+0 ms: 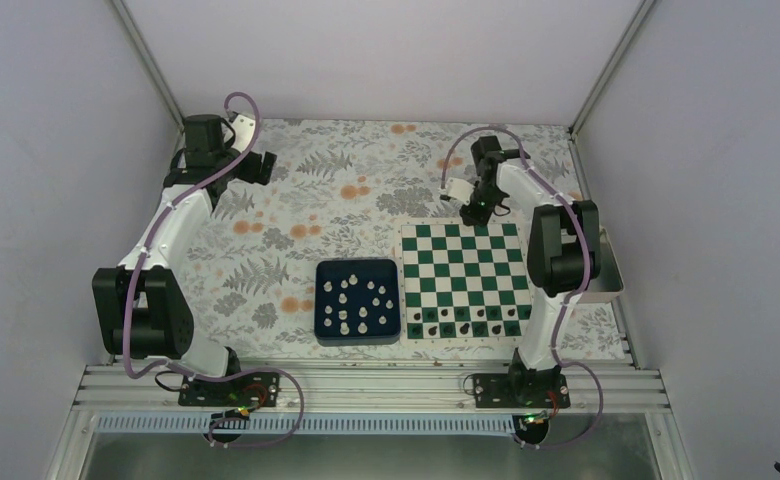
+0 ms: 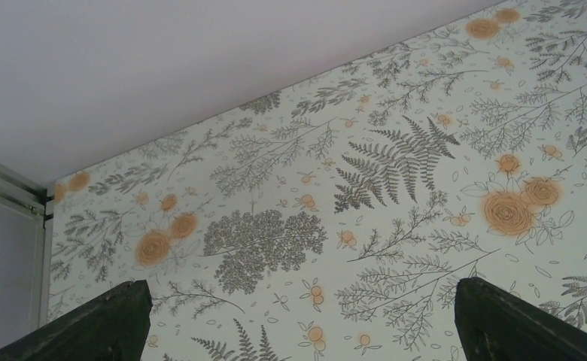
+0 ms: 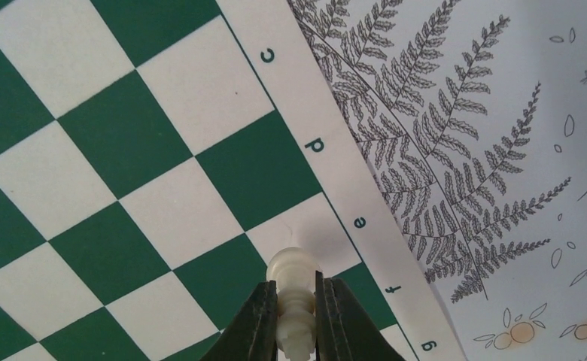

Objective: Set up the chess pieces on the board
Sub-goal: Place the chess piece on the chessboard.

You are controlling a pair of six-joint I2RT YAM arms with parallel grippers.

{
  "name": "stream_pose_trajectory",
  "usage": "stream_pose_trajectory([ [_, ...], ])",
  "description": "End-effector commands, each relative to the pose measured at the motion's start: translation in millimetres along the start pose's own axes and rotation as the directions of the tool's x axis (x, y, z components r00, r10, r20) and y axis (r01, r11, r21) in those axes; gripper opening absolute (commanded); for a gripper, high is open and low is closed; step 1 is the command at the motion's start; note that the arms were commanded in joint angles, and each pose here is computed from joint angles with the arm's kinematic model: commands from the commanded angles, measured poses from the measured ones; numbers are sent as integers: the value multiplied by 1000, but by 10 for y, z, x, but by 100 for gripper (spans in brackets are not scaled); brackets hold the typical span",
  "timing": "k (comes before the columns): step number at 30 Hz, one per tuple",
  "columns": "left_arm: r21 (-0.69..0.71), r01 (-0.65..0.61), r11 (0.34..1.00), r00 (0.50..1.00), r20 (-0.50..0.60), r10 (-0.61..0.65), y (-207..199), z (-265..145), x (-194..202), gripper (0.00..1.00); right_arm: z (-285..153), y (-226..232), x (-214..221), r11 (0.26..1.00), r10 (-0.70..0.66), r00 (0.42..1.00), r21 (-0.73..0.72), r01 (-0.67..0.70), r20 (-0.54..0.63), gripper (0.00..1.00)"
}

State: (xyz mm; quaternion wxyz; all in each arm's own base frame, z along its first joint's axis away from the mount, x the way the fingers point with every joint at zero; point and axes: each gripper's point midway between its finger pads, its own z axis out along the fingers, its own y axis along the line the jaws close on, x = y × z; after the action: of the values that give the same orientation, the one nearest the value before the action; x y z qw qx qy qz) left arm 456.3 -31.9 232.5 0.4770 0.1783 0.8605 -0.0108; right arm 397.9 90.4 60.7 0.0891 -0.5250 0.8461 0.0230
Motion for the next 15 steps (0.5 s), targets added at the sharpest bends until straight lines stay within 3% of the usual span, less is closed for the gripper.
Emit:
stream_pose_trajectory([
  [1,-9,-23,1000,999,30,23,-8,-67,-75,100,113,-38,81,1000,3,1000,-7,-3,-18,9],
  [15,-4,-24,1000,999,24,24,-16,-54,-45,100,280,-76,82,1000,5,1000,-7,-5,-12,9],
])
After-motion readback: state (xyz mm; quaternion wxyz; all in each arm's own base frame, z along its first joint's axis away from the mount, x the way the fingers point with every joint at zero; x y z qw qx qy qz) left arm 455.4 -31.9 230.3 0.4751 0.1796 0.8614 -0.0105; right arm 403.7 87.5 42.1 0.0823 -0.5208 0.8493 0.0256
